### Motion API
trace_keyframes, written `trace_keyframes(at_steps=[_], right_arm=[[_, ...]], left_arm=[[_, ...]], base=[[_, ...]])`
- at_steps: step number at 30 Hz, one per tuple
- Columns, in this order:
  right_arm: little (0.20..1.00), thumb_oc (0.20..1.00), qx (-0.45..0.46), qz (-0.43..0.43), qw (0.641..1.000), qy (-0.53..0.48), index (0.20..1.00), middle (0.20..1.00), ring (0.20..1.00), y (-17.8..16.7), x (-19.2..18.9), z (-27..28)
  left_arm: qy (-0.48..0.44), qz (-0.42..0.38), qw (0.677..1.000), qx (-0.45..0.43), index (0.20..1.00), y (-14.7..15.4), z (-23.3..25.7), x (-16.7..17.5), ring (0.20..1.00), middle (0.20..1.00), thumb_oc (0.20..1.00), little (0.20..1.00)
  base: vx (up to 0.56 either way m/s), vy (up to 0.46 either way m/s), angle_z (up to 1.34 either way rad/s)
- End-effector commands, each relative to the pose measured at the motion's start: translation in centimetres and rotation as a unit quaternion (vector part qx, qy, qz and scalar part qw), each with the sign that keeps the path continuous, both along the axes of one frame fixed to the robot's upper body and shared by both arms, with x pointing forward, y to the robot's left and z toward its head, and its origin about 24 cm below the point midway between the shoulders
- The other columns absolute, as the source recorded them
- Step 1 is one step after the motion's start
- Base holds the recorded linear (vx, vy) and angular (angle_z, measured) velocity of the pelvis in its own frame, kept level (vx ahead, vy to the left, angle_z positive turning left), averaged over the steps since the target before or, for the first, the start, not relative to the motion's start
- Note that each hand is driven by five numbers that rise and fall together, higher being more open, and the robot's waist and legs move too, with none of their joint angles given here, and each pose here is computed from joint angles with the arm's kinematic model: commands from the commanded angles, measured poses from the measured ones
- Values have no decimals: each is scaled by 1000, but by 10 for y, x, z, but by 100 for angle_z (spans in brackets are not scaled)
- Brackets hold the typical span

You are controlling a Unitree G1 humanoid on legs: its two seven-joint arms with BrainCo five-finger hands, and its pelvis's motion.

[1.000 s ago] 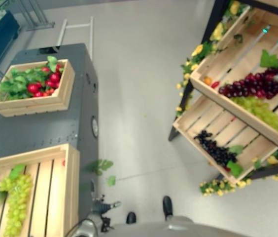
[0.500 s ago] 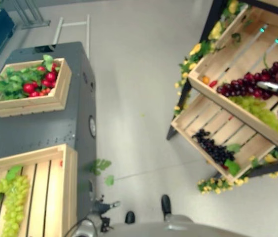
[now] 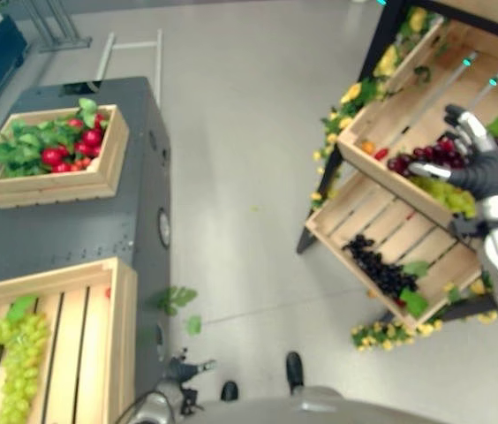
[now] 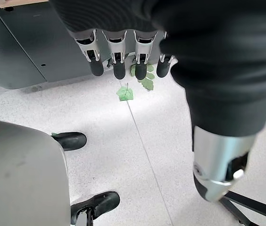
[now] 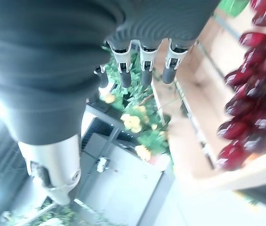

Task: Pick up the fruits from the basket on one side to the basket on the other side

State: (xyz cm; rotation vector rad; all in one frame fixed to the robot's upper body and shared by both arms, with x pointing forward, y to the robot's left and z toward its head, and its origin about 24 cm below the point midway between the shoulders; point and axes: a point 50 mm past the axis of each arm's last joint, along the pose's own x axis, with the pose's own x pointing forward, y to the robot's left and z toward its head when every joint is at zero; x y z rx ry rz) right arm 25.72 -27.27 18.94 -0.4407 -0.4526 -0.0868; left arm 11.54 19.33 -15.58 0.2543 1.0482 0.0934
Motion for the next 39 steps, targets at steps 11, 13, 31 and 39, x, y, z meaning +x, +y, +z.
trace_keyframes(at_steps=[11,13,31,39], right_arm=[[1000,1000,10,96,990,-102,1000,1000,1000,27,-30,29],[1000,1000,9,111,989,-101,1000,1000,1000,32,-32,29],[1000,1000,32,175,984,0,1000,1000,1000,79,-35,-31],[1000,1000,30,204,976,77,1000,1000,1000,102,-30,-67]], left_arm=[[49,-18,998,32,1000,13,-7,-25,1000,1000,1000,1000],[48,-16,998,31,1000,13,-7,-25,1000,1000,1000,1000],[26,-11,998,53,1000,16,-4,-19,1000,1000,1000,1000],[8,-12,997,75,1000,20,-1,-13,1000,1000,1000,1000]], base=[[0,0,0],[0,0,0],[-2,10,0],[-11,53,0]])
